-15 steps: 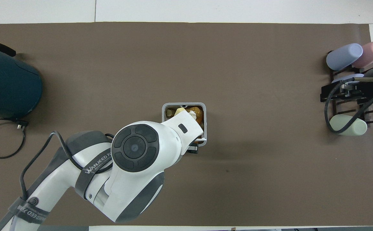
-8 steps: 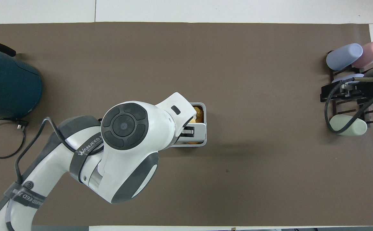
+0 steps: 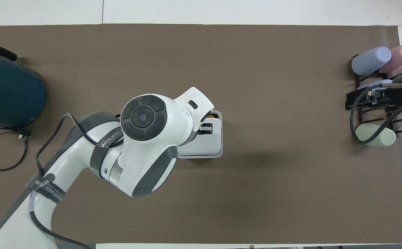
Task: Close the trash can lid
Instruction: 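Push the raised lid down over the can with the left gripper, then press the lid flat onto the can with the left gripper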
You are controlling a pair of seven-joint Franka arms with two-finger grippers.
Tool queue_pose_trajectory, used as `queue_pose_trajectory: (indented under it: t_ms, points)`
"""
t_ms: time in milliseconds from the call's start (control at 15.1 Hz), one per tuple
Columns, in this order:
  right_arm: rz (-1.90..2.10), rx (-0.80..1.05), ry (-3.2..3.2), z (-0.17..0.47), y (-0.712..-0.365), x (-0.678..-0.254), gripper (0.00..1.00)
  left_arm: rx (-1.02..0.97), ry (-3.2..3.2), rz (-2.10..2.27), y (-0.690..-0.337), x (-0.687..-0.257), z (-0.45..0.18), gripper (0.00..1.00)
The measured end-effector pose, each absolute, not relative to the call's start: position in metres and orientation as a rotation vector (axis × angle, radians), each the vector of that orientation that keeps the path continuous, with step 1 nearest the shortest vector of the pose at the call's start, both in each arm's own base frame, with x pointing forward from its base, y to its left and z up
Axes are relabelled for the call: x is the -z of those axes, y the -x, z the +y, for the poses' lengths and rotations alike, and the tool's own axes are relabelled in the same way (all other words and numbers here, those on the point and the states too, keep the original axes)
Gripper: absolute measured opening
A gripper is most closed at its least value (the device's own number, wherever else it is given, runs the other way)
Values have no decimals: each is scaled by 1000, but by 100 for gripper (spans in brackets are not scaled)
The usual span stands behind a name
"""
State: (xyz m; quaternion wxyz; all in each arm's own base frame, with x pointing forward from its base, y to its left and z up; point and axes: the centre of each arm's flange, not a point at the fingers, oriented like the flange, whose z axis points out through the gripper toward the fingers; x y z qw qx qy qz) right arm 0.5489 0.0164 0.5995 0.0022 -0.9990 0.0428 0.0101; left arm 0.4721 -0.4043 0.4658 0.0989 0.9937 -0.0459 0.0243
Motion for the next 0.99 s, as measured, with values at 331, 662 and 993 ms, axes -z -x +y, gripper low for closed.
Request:
queue_pose_trajectory:
  t_ms: [331,662,993]
  points:
    - [134,-32,3134,16,-549,-600,100,-95,-2931,-97,-487,-452,-399,1]
    - [134,-32,3134,16,-549,-600,100,-104,-2927,-90,-493,-440,-402,1]
    - [134,-32,3134,16,-549,-600,100,-103,-2928,-84,-497,-426,-404,1]
